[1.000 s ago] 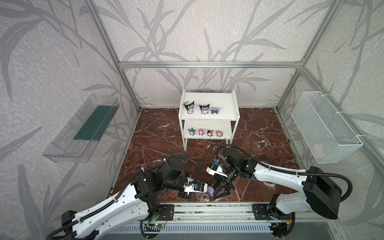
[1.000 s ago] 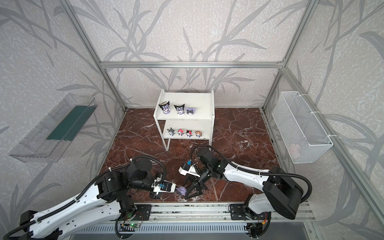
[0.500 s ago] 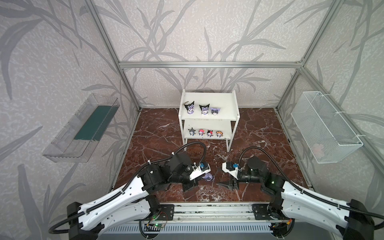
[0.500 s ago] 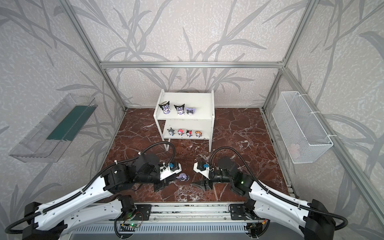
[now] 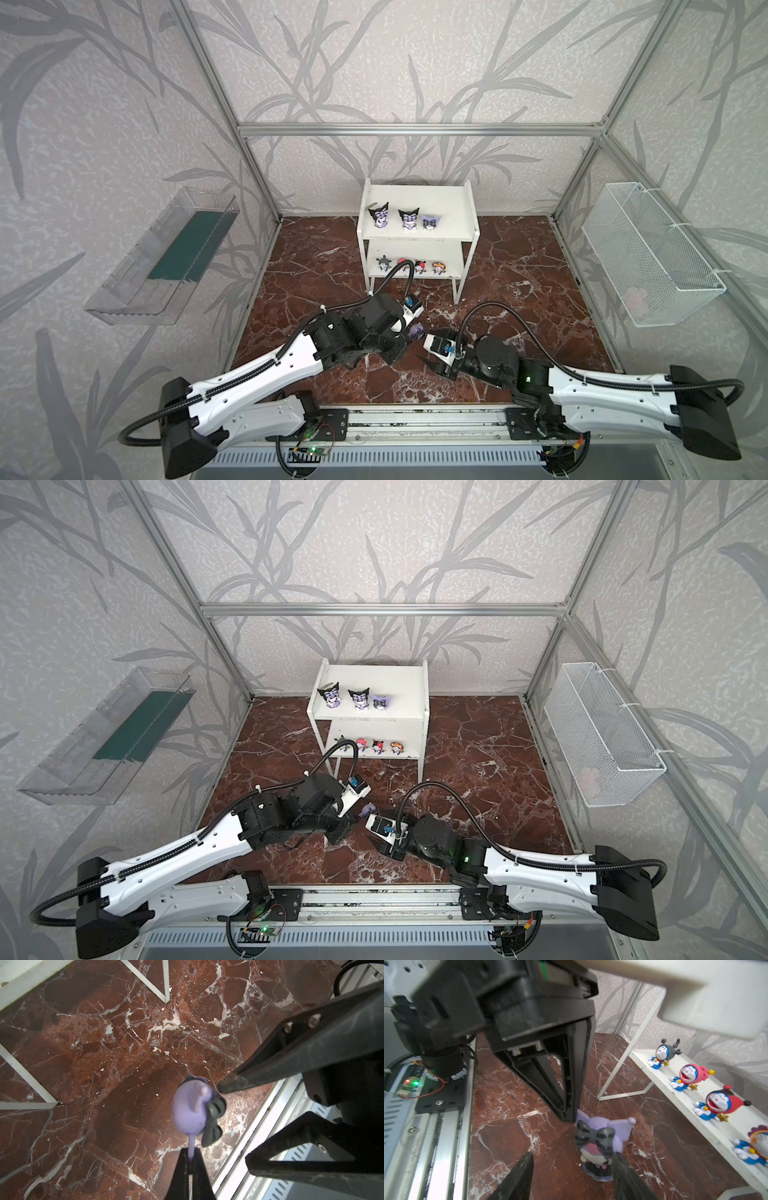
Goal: Place and organize the plastic toys onto the shelf
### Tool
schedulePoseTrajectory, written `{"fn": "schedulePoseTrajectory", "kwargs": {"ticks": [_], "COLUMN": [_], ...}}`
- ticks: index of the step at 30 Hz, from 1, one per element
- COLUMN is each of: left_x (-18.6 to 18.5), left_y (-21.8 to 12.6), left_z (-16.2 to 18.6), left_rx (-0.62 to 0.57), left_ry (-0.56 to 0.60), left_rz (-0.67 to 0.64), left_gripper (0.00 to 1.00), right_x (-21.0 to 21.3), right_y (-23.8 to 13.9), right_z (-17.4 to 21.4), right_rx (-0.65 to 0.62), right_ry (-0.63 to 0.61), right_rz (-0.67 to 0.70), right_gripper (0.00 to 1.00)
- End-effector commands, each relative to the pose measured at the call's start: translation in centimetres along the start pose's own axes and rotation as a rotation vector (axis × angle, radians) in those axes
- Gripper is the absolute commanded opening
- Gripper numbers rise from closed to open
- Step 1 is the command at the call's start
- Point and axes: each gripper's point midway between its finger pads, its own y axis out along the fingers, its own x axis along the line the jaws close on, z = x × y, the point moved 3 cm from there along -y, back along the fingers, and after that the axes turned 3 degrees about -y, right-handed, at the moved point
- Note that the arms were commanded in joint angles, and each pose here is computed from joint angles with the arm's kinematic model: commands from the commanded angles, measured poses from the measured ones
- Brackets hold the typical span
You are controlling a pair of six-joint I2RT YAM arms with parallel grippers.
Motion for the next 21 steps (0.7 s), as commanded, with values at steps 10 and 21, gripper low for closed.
{"fn": "schedulePoseTrajectory", "kwargs": {"ticks": [10, 21], "left_x": [-0.7, -1.1], "left_y": [-1.0, -1.4], "left_z": [-1.7, -2.0], "left_rx": [-0.076, -0.075], "left_ry": [-0.07, -0.068], "left_rz": [0.043, 0.06], "left_gripper": [0.0, 0.0], "right_x": [-1.7, -1.8], "right_y": [1.7, 2.1], "right_z": [-3.4, -3.0], "right_rx": [-0.064, -0.016], "right_ry": [-0.018, -0.085], "right_rz": [0.127, 0.153], "right_gripper": [0.42, 0.22]}}
